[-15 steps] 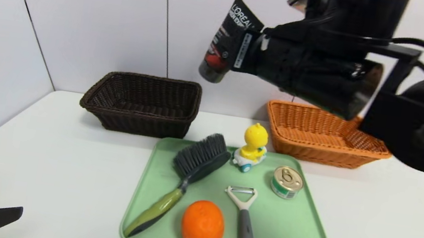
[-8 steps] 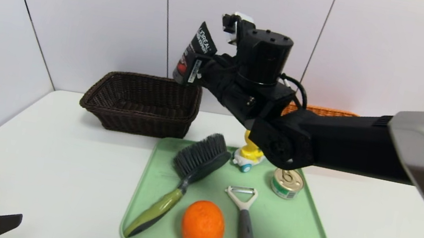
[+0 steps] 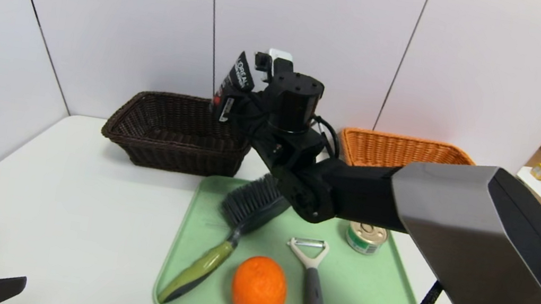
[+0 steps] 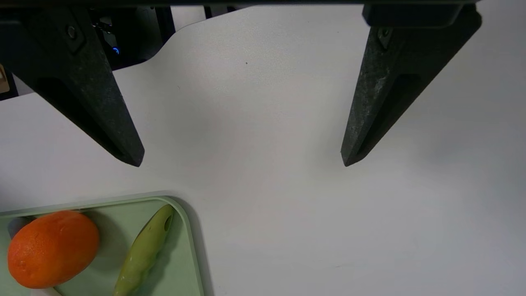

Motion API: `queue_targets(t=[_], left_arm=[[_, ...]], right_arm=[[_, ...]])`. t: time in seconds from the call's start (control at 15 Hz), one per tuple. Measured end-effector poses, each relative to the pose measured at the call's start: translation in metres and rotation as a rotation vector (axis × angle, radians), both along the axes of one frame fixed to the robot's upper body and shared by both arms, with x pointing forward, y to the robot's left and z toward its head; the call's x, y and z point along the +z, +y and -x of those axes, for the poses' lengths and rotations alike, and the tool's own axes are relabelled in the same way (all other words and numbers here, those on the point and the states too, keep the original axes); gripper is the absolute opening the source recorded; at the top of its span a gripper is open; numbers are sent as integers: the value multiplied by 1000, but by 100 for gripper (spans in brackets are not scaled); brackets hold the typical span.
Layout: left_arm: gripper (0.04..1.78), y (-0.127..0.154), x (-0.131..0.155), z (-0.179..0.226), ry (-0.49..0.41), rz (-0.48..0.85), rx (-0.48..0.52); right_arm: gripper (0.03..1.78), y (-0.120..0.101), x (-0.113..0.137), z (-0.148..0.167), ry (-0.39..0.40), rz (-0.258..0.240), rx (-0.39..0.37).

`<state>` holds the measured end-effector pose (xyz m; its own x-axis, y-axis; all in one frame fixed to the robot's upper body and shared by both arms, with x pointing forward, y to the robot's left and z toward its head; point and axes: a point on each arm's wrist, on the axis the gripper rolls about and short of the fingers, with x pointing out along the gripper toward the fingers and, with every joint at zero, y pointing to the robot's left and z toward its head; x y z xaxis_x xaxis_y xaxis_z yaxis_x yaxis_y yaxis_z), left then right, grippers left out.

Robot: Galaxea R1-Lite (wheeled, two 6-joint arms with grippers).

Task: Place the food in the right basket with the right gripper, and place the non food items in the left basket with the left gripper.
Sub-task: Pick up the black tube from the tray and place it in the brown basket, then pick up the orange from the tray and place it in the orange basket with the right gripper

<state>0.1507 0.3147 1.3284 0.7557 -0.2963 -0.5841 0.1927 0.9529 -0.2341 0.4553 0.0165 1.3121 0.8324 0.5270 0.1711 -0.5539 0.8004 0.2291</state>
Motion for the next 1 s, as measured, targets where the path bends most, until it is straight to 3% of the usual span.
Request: queue_targets(t=[0.13,0.4,0.67,0.8,1.0], left_arm=[[169,0,0,1,-2,0,1],[169,0,0,1,-3,1,1],[169,1,0,2,-5,2,0],[169,1,0,2,-8,3,0],[169,0,6,1,-33,15,3]], right_arm=[[27,4,-11,-4,14,14,-1],[85,9,-23,-8,22,25,0],[119,11,-22,-12,17,21,-7],[131,9,-12,-9,8,13,-8],[143,-2,32,8,-16,-3,-20]])
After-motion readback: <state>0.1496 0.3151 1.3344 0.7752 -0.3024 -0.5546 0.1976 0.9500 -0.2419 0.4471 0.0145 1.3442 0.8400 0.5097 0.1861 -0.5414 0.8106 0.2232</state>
